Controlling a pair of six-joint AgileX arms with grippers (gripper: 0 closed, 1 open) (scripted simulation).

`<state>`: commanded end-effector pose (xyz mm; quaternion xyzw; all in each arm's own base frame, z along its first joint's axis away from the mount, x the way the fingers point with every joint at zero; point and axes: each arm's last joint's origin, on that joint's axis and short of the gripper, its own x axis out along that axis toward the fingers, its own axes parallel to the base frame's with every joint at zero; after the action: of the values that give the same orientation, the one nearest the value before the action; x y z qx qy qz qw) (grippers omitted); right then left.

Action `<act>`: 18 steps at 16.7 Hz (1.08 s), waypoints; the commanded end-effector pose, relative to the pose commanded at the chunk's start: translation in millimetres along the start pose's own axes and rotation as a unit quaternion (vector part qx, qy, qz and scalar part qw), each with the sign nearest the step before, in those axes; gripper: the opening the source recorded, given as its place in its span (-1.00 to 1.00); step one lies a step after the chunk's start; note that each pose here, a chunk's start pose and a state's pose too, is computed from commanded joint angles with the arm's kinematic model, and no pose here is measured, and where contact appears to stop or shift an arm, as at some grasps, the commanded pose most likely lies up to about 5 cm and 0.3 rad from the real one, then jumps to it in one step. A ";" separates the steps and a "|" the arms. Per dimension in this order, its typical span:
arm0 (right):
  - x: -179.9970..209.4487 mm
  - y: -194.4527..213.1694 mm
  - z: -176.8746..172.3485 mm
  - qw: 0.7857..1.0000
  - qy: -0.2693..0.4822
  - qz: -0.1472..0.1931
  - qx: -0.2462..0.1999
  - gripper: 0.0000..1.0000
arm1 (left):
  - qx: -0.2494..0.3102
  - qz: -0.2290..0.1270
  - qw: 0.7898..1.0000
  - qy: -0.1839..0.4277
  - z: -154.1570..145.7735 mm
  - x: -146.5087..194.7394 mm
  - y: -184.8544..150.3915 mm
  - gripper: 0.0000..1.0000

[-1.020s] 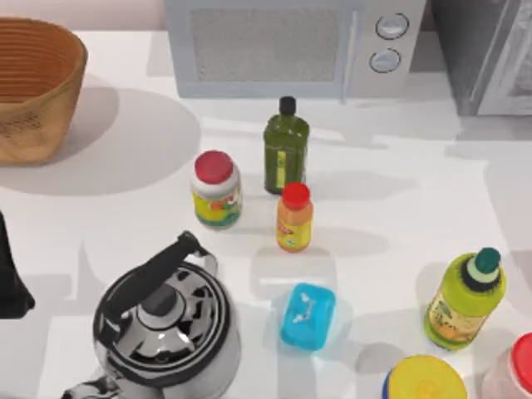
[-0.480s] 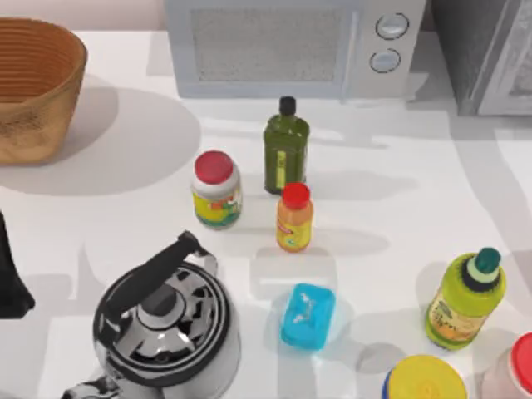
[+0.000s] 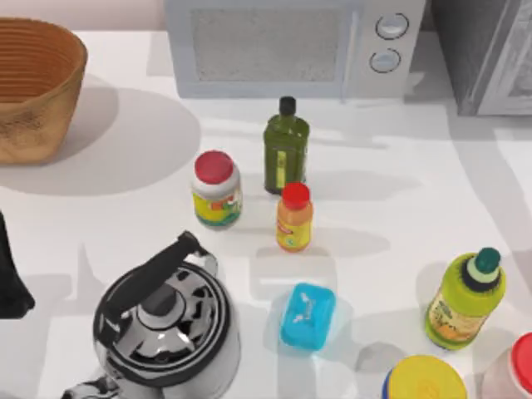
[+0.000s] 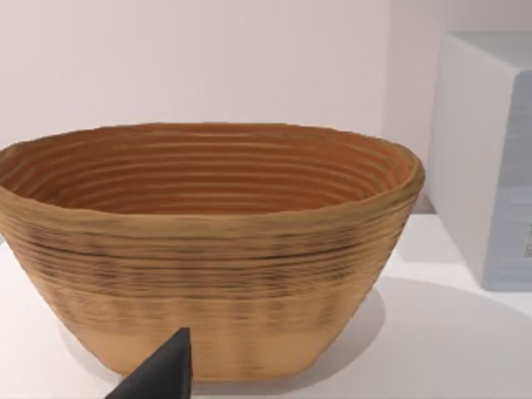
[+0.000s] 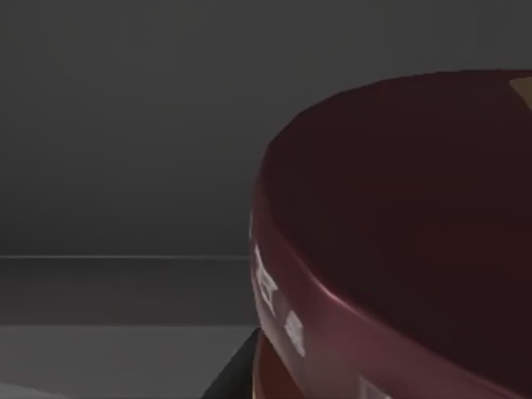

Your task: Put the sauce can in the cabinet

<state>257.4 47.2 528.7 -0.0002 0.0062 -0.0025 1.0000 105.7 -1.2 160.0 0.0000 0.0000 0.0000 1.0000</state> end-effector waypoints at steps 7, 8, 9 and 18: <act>61.1 2.3 0.0 1.000 -0.001 -0.001 0.000 -1.00 | 0.000 0.000 1.000 0.000 0.0 0.0 0.0 1.00; 69.6 2.5 -1.0 1.000 -0.002 -0.001 0.001 -1.00 | 0.000 0.000 1.000 0.000 0.0 0.0 0.0 1.00; 76.7 2.8 -1.2 1.000 -0.004 0.001 0.002 -1.00 | 0.000 0.000 1.000 0.000 0.0 0.0 0.0 1.00; 140.5 -0.9 -19.7 1.000 0.000 0.001 0.001 -1.00 | 0.000 0.000 1.000 0.000 0.0 0.0 0.0 1.00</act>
<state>397.7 45.5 507.3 0.0012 0.0061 -0.0010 1.0000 105.7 -1.2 160.0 0.0000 0.0000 0.0000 1.0000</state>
